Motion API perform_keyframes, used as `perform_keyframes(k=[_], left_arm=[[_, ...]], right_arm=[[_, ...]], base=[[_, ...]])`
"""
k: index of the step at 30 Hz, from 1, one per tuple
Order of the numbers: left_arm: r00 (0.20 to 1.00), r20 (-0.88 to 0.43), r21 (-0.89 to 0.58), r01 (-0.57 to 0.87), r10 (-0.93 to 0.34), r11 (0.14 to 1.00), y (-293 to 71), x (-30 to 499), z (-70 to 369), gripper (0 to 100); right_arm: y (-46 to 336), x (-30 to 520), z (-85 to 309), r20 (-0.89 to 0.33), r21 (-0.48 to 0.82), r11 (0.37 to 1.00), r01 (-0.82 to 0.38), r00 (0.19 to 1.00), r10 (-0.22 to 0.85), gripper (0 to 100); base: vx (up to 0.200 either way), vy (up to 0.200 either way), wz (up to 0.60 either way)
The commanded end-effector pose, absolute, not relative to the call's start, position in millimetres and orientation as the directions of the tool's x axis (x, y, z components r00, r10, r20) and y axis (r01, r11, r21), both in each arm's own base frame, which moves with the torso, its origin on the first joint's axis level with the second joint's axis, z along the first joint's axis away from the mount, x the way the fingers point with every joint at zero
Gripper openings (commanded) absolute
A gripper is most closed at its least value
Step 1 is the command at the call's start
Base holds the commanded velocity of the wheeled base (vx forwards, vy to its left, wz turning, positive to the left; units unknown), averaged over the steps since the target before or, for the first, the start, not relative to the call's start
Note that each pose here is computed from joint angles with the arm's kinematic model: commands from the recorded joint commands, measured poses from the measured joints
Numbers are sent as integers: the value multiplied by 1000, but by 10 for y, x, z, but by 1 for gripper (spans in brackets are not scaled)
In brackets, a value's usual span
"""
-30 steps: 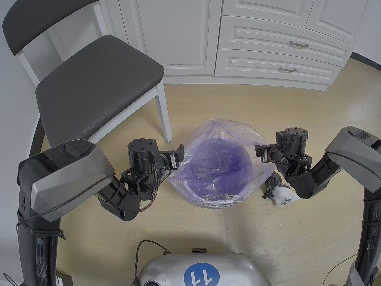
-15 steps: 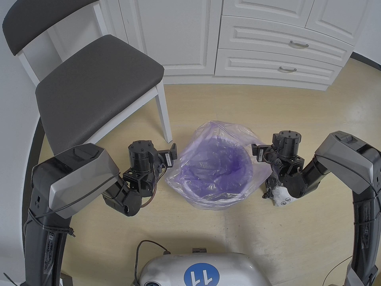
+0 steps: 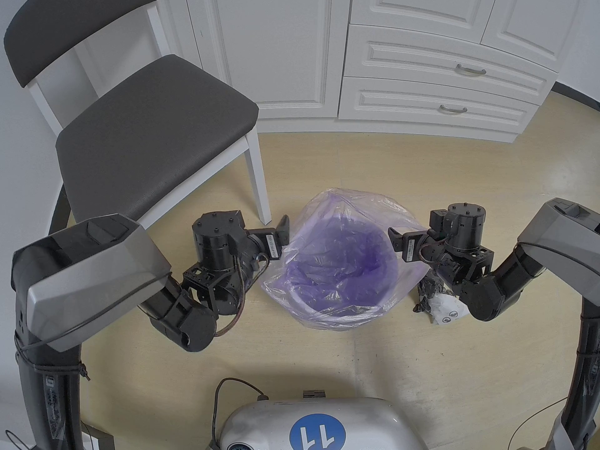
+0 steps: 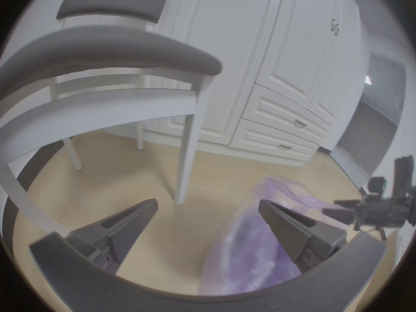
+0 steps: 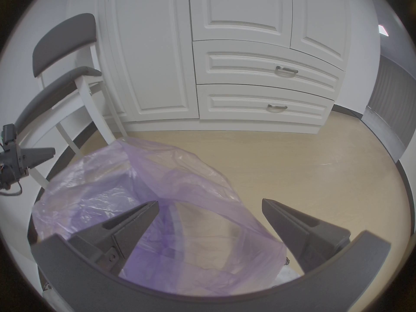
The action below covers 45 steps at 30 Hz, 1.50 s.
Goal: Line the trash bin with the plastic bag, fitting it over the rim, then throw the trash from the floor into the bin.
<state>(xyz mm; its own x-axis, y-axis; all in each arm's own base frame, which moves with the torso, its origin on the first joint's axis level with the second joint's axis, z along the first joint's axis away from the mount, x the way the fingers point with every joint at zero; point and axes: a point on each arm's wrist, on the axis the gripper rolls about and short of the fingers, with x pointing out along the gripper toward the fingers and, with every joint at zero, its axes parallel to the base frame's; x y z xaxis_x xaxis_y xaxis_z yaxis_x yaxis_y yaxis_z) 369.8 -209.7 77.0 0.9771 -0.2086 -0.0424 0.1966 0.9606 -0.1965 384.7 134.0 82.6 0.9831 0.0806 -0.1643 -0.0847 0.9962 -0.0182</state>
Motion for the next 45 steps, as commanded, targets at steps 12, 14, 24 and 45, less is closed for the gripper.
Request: perform_keyframes(k=[12,14,24,45], left_arm=[[944,-198,-101,248,-264,963,-2250,3580,345,100],[947,-199,-105,235,-252,966,-2243,3654,319,100],[975,-152,-126,147,-165,981,-1997,4025,308,100],[982,-147,-276,75,-119,958,-1941,4417,109,100]], right_arm=[[1004,4049,751,-244,-29,999,-37,969,29,100],[986,4108,726,-236,-25,999,-29,972,22,100],[972,4281,729,-197,40,999,4,980,5,100],[1100,4867,270,-150,198,977,77,988,-47,100]], base=[[0,0,0],[0,0,0],[0,0,0],[0,0,0]])
